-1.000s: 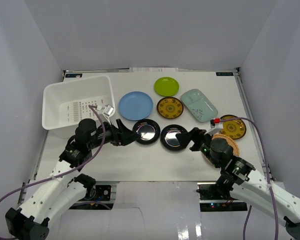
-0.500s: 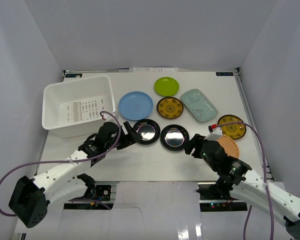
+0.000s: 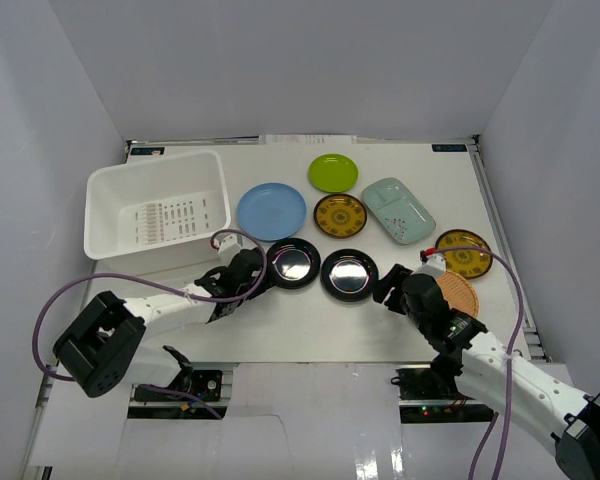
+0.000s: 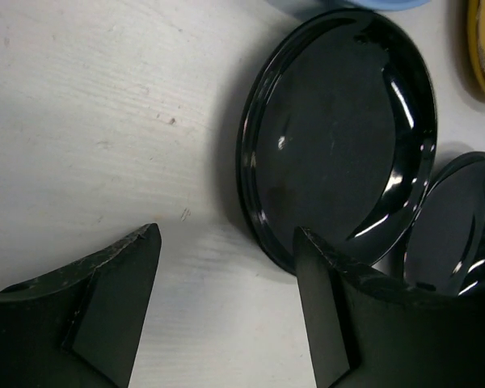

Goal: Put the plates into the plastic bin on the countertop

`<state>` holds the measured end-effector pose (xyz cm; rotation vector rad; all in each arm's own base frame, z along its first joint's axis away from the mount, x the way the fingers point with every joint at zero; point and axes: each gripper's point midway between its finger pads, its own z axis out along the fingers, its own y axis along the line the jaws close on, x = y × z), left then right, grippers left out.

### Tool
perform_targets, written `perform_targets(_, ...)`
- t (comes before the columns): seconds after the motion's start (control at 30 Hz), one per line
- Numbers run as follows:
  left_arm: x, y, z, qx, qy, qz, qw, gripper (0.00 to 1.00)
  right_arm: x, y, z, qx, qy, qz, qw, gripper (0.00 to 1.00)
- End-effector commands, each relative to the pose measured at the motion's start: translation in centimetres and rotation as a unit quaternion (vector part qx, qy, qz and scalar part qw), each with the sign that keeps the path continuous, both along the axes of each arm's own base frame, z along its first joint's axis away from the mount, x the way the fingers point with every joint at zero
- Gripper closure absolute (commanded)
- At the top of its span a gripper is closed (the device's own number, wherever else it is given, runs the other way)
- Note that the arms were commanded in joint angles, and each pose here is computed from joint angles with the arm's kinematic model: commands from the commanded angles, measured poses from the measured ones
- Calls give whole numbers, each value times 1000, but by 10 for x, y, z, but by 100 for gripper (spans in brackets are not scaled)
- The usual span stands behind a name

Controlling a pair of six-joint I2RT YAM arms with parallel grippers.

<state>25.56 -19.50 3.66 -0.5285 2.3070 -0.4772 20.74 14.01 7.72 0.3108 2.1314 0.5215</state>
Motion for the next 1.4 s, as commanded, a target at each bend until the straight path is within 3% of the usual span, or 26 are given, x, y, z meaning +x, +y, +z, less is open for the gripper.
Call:
perform_targets(0.0, 20, -9, 11, -9, -37, 16, 999, 25, 4, 10, -12, 42, 12, 14, 999, 35)
perform_targets(0.13, 26, -10, 9, -6, -47, 24, 999, 36, 10, 17, -18, 81, 23, 27, 996, 36)
perform_targets(0.27, 28, -9, 3, -3, -51, 30, 998, 61, 17, 13, -27, 117, 34, 9, 993, 36)
perform_targets(0.57, 27, -1, 0, 18, -63, 22, 998, 100, 26, 13, -40, 155, 45, -18, 987, 38)
perform_targets(0.77, 17, -10, 35, -13, -97, -26, 995, 100, 31, 9, -56, 151, 66, -38, 986, 42)
perform_targets(0.93, 6, -23, 129, -89, -193, -76, 974, 100, 32, -2, -60, 147, 55, -64, 986, 64)
perform_targets(1.0, 3, -20, 162, -96, -227, -85, 965, 100, 31, -4, -62, 145, 56, -67, 986, 66)
perform_targets(1.03, 4, -16, 202, -113, -265, -76, 955, 100, 31, -4, -64, 145, 57, -68, 985, 68)
perform_targets(1.2, 11, 15, 275, -39, -316, -47, 947, 100, 26, -3, -66, 153, 55, -61, 985, 92)
perform_targets(1.37, 27, 69, 327, 36, -371, 57, 926, 100, 28, -4, -34, 171, -10, -44, 984, 92)
